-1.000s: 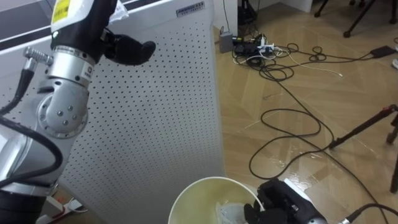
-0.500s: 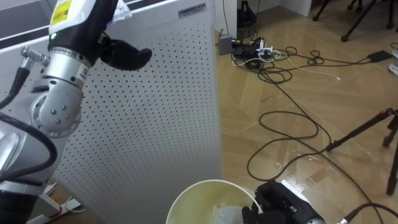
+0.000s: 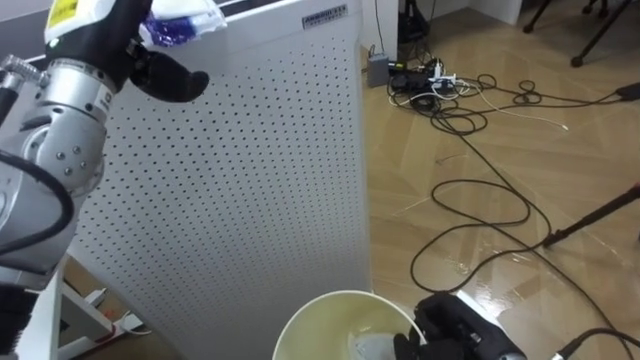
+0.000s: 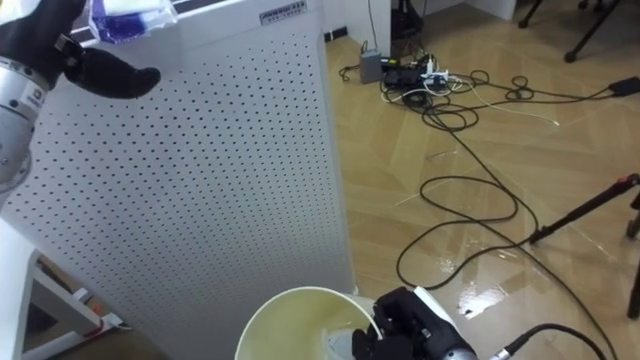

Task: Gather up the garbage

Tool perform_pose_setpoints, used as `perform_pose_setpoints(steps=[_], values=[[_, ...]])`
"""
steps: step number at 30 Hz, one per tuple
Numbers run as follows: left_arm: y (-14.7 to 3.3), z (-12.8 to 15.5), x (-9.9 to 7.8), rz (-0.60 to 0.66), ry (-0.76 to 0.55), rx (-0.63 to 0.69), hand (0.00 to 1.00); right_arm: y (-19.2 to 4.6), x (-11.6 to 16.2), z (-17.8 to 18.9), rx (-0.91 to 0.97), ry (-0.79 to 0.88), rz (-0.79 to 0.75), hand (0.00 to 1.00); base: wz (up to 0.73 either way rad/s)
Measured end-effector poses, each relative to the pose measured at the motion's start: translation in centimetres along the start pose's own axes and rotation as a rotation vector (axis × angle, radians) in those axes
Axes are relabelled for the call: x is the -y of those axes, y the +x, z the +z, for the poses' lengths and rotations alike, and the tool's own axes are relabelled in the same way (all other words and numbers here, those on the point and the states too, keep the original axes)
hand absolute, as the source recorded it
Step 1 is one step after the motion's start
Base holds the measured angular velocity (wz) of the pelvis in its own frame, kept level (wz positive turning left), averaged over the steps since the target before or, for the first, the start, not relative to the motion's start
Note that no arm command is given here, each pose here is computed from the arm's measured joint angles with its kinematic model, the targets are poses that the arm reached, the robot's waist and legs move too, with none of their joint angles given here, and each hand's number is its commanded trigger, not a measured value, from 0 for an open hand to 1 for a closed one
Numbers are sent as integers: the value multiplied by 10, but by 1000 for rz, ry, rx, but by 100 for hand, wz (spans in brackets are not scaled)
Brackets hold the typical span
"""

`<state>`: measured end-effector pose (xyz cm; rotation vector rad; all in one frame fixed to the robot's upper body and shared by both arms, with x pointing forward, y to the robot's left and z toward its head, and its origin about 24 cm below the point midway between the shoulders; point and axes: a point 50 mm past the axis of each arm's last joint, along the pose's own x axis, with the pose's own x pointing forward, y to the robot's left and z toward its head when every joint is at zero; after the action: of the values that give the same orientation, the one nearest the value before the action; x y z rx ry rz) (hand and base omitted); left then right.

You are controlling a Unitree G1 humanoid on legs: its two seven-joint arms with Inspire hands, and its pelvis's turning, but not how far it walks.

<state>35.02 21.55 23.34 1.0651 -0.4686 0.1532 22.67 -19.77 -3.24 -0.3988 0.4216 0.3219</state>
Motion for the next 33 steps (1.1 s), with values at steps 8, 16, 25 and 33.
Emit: perform_pose_setpoints(steps=[8,16,25,33], values=[[1,-3,-1,-28,-27,-26,0,0,2,-1,-7,-3,-13,100,0],[4,-3,-4,-30,-25,-49,0,-1,2,-4,-30,-3,-14,100,0],[6,-6,-2,-68,-23,-69,0,-3,2,-9,-55,-1,-11,100,0],[6,-6,-1,-100,-7,-68,0,-3,2,-10,-60,2,-10,100,0]])
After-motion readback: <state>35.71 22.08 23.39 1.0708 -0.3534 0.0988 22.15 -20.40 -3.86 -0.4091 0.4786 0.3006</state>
